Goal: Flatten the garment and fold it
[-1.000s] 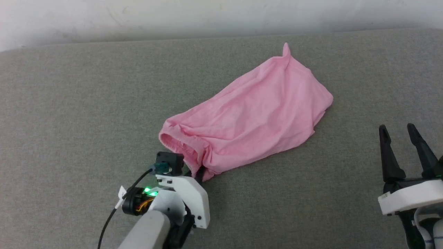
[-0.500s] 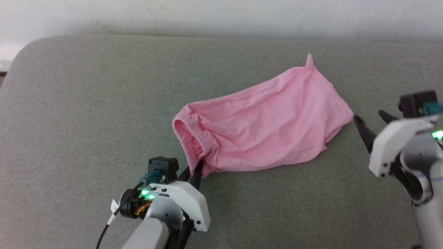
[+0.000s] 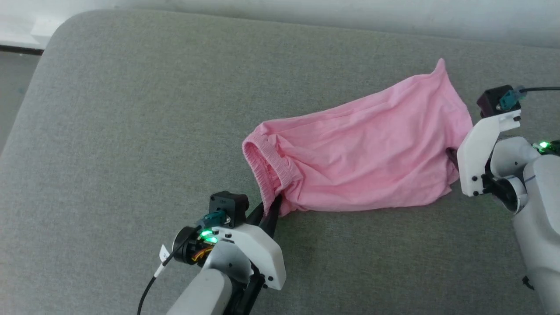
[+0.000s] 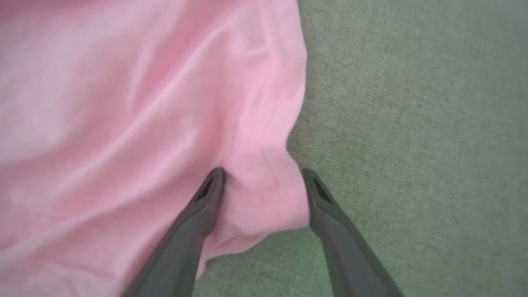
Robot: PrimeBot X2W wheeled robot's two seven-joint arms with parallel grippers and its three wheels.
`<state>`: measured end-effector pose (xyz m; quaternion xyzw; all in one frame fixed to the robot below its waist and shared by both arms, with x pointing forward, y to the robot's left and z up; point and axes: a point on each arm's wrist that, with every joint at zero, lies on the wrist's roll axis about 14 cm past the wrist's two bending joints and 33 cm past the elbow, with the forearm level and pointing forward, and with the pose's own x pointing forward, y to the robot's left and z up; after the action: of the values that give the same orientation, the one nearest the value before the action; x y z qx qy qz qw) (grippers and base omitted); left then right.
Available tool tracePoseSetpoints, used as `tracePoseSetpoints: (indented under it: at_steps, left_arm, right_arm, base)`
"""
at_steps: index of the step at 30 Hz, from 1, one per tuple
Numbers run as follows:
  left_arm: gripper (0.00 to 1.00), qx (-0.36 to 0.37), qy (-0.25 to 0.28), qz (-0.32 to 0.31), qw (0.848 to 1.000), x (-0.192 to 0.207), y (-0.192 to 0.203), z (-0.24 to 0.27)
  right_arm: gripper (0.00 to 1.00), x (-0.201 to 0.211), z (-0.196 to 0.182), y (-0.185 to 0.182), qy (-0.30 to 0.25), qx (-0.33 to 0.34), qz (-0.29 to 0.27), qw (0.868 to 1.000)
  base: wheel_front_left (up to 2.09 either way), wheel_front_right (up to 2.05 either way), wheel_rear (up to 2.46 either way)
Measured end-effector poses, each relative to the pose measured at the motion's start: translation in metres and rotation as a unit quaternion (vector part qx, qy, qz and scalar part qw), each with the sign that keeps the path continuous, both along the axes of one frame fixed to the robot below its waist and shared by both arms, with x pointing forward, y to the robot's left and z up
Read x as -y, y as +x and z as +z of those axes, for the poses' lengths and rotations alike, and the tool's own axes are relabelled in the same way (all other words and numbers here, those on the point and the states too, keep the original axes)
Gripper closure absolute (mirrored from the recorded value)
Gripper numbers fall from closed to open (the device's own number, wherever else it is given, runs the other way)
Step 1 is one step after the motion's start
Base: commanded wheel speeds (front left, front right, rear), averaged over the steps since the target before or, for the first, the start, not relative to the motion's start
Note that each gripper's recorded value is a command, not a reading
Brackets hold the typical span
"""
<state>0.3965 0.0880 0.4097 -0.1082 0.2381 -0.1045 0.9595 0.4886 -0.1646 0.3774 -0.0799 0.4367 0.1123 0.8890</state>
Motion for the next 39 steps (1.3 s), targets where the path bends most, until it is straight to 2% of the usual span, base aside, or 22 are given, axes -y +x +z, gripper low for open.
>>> tracePoseSetpoints:
  at_steps: [3,4,5,11,19,26,31,39]
  left_arm:
    - [1.00,0.000,0.001,0.005,1.000,-0.003,0.002,-0.002]
    - [1.00,-0.001,0.002,0.006,1.000,-0.004,0.002,-0.003]
    - [1.00,0.000,0.002,0.008,1.000,-0.005,0.002,-0.003]
    - [1.00,0.001,0.001,0.010,1.000,-0.006,0.002,-0.003]
    - [1.00,0.023,-0.004,0.000,1.000,-0.005,0.001,0.014]
    - [1.00,0.008,-0.026,-0.041,0.999,0.011,-0.018,0.022]
    - [1.00,-0.012,-0.043,-0.074,0.996,0.025,-0.033,0.028]
    - [1.00,-0.081,-0.081,-0.114,0.987,0.039,-0.060,0.028]
  right_arm:
    - [0.00,-0.006,-0.008,0.002,0.000,-0.015,0.009,1.000]
    - [0.59,-0.007,-0.011,0.001,0.000,-0.022,0.013,1.000]
    - [1.00,-0.009,-0.012,0.002,0.000,-0.025,0.017,1.000]
    - [1.00,-0.015,-0.008,-0.002,0.039,-0.023,0.010,0.999]
    - [1.00,-0.001,0.002,-0.032,0.104,-0.004,-0.038,0.994]
    - [1.00,0.031,0.015,-0.074,0.136,0.030,-0.095,0.986]
    - [1.00,0.052,0.031,-0.107,0.155,0.063,-0.145,0.975]
    - [1.00,0.073,0.041,-0.172,0.160,0.058,-0.219,0.961]
  base:
    - [0.00,0.00,0.00]
    - [0.00,0.00,0.00]
    - [0.00,0.00,0.00]
    - [0.00,0.00,0.00]
    - [0.00,0.00,0.00]
    - [0.00,0.00,0.00]
    - [0.00,0.00,0.00]
    - [0.00,0.00,0.00]
